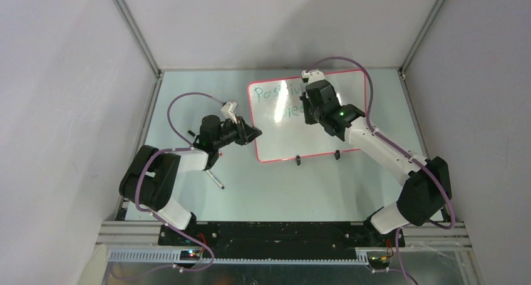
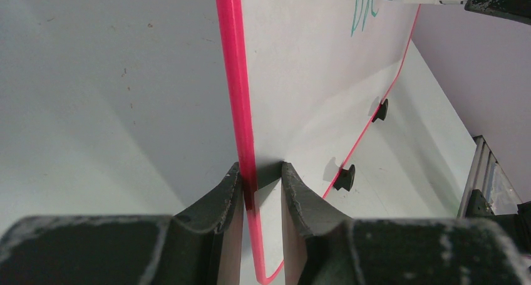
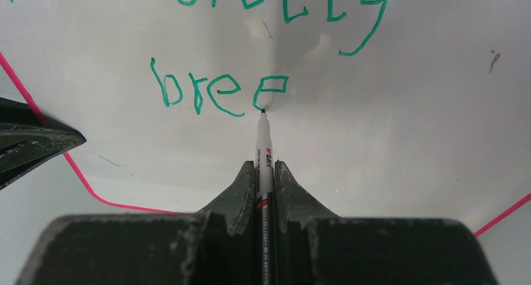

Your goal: Write a sentence on the whiteboard

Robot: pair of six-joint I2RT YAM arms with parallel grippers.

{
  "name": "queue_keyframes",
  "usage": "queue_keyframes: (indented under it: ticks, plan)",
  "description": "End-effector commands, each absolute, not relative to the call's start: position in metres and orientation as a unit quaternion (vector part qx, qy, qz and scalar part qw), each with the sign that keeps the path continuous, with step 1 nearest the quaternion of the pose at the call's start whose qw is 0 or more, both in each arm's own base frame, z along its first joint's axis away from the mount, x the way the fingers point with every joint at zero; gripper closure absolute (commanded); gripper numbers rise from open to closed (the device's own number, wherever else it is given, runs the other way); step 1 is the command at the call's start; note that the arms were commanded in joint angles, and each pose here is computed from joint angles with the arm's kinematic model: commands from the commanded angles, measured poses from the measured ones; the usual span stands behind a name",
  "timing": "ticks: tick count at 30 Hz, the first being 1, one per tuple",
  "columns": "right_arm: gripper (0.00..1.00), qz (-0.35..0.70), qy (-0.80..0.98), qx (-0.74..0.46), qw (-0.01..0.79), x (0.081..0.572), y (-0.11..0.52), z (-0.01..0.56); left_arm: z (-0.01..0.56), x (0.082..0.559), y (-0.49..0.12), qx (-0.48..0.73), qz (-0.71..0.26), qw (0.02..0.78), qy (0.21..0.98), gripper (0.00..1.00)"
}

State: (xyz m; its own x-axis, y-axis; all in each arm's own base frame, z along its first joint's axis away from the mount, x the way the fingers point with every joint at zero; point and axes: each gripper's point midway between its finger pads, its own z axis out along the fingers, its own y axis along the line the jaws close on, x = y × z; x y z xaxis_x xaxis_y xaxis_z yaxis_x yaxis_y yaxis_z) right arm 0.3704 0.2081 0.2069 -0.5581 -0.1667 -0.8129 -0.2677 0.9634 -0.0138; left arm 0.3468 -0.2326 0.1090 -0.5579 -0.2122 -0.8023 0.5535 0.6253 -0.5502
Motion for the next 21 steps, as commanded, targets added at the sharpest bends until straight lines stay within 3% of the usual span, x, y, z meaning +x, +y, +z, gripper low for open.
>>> queue_keyframes:
  ticks: [1, 21]
  plan:
    - [1.0, 0.039, 0.879, -0.098, 0.465, 0.373, 0.193, 0.215, 0.127, 0.356, -0.234, 0.129, -0.407, 0.491, 0.759, 0.76]
    - [1.0, 0.079, 0.853, -0.088, 0.509, 0.359, 0.184, 0.264, 0.127, 0.355, -0.234, 0.129, -0.406, 0.492, 0.759, 0.77]
